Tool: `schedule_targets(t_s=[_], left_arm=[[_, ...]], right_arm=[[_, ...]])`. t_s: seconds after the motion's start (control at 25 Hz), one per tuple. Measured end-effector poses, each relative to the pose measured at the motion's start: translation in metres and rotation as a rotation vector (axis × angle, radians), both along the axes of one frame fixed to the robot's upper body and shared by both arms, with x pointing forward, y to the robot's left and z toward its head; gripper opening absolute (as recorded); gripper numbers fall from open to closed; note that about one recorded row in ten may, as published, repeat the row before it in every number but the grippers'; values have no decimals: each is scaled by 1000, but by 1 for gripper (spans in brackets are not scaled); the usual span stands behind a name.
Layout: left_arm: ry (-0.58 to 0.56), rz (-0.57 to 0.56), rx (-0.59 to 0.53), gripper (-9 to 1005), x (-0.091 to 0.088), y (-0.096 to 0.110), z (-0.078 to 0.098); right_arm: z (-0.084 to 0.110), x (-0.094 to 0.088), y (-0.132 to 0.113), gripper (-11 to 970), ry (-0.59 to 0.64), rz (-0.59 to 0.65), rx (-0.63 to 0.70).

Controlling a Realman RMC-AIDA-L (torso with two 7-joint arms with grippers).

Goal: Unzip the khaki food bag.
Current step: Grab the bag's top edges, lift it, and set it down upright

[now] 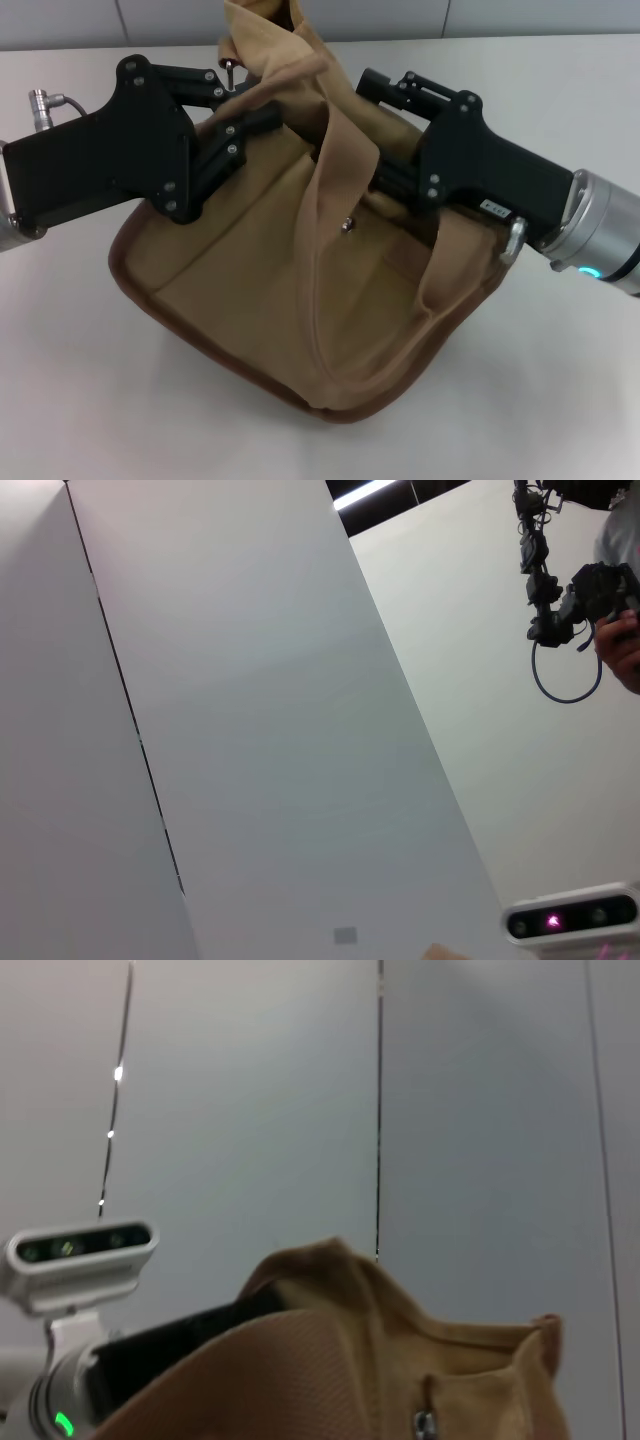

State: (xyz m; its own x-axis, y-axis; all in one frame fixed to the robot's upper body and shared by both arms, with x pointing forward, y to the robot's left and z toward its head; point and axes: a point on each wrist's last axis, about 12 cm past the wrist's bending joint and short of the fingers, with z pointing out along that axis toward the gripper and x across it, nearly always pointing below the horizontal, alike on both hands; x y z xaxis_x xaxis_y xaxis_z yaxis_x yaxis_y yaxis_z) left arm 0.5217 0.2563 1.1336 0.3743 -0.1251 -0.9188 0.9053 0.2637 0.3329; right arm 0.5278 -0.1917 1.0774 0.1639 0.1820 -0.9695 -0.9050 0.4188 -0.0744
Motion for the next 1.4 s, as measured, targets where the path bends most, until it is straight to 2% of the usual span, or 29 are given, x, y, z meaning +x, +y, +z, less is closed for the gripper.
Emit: schedule_targets(t_s=[0.32, 0.44, 0.52, 0.72, 1.08, 1.4], left_arm=[[-5, -5, -1, 90, 2, -2, 2], [-5, -4, -2, 90, 3, -2, 2], [-6, -5, -2, 90, 3, -2, 3], [-7, -5, -2, 90, 3, -2, 3], [-10, -16, 1, 91, 4, -5, 4], [-14, -25, 4, 91, 6, -7, 5]], right_arm=[[-8, -10, 6, 455, -140, -41, -64], [-9, -18, 2, 458, -197, -84, -48], [-11, -26, -6, 460, -236, -158, -27], [-11, -34, -12, 464, -283, -227, 5], [-13, -29, -1, 643, -295, -142, -66], [-15, -20, 6, 633, -273, -146, -113]])
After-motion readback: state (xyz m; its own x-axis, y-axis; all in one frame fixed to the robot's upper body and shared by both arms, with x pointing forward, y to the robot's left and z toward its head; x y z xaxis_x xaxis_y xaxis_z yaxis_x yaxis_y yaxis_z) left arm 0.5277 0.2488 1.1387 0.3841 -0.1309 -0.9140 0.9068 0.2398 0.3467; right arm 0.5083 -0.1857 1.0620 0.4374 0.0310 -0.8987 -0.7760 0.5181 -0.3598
